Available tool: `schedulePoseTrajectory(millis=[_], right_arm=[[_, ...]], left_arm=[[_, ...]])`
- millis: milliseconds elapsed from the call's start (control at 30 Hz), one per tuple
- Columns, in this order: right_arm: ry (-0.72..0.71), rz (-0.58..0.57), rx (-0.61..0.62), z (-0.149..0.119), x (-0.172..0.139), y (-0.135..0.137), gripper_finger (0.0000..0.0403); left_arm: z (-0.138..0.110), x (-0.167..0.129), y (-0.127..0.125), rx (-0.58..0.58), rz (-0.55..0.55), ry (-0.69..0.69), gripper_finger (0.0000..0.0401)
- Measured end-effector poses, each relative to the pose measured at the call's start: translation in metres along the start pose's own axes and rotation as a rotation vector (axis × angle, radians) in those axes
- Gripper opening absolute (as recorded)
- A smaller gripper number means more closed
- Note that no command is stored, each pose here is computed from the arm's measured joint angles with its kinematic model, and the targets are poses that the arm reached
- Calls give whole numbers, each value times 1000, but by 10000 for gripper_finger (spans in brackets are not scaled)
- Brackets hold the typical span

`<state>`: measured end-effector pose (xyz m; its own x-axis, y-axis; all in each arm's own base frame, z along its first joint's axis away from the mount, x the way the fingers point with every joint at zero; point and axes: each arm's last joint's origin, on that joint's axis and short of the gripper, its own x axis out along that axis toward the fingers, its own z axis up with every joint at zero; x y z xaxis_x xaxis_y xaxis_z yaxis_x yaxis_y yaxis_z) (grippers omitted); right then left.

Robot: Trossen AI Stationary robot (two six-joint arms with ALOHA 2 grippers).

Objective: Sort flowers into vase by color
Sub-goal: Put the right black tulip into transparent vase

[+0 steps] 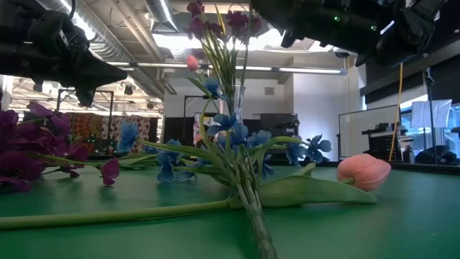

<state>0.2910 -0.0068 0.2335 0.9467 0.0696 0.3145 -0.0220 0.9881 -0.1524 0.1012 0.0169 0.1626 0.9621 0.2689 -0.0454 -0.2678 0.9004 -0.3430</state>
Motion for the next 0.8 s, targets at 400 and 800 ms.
schedulePoseTrajectory(millis=[400,800], right_arm=[[71,5,7,-7,0,1,1],[132,11,13,-13,-1,2,1]], left_arm=[[0,0,0,0,0,0,0],[0,0,0,0,0,-1,0]])
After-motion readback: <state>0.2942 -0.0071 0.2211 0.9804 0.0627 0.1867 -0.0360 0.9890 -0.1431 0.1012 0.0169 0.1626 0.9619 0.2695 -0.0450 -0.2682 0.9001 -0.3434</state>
